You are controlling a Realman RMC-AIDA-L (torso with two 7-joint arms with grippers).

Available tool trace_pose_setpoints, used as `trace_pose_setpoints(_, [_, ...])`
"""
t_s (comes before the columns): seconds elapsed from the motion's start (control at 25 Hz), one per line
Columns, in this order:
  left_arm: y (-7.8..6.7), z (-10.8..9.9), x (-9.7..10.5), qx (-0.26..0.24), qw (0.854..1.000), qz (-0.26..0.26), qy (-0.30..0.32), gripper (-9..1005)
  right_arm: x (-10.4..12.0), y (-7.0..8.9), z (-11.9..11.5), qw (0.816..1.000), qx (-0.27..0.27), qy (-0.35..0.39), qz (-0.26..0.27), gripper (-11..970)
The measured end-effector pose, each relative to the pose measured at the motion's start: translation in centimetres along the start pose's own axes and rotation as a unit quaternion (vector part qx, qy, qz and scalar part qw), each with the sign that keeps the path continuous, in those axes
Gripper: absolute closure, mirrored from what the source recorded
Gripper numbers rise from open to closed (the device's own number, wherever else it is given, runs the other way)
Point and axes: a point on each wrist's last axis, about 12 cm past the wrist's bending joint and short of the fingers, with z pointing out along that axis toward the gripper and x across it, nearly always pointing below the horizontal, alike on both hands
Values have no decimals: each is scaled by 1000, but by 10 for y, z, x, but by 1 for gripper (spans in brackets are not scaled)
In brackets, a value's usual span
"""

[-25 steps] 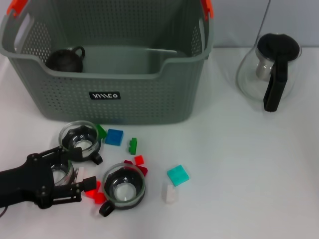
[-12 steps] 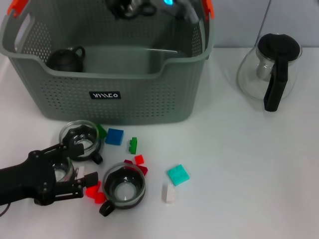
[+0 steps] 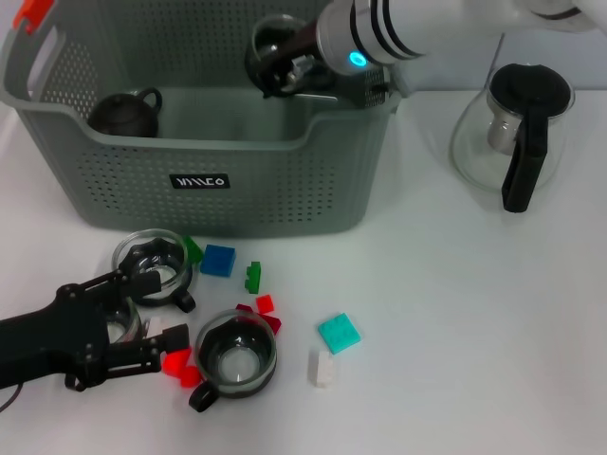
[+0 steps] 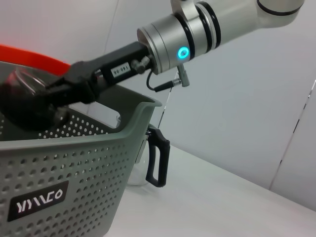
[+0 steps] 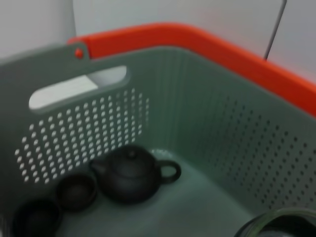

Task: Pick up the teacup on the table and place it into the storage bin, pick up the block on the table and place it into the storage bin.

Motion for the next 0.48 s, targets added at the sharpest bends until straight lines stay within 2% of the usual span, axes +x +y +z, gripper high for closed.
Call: trace_pose_setpoints(0.48, [3,2,-4,4,1000,5,0,79,0,3,-2,1000,-18,16,-6,860])
